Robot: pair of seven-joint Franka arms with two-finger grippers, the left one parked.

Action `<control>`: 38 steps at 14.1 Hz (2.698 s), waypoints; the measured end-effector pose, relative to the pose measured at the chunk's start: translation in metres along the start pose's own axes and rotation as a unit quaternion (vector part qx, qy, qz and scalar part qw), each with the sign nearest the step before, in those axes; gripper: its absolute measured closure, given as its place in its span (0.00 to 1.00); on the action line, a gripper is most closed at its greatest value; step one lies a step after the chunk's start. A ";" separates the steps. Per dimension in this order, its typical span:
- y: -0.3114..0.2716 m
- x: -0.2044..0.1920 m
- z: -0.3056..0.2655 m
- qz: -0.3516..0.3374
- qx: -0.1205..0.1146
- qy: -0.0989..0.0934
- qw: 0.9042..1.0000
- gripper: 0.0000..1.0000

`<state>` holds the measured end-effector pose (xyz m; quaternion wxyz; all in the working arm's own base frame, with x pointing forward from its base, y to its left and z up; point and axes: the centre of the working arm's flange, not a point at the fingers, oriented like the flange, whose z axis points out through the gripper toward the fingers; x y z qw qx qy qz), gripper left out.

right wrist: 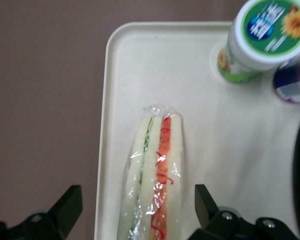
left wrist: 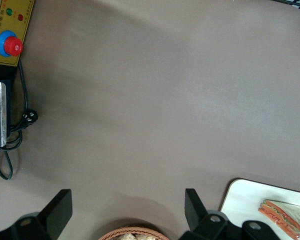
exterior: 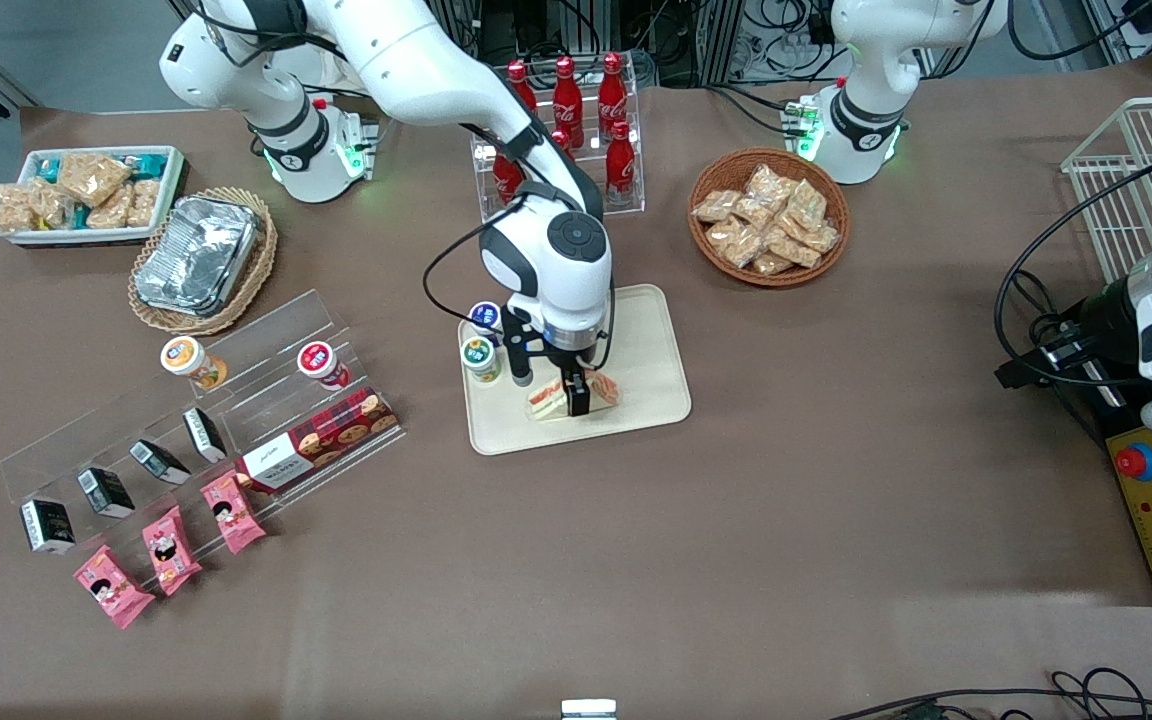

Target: Place sandwich on tray

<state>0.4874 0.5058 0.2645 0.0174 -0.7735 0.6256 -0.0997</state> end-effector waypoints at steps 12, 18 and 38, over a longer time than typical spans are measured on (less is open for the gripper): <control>0.008 0.128 -0.208 -0.377 -0.130 -0.024 0.917 0.00; 0.000 0.278 -0.309 -0.535 -0.072 -0.086 0.837 0.00; -0.033 0.535 -0.262 -0.654 -0.017 -0.048 0.755 0.00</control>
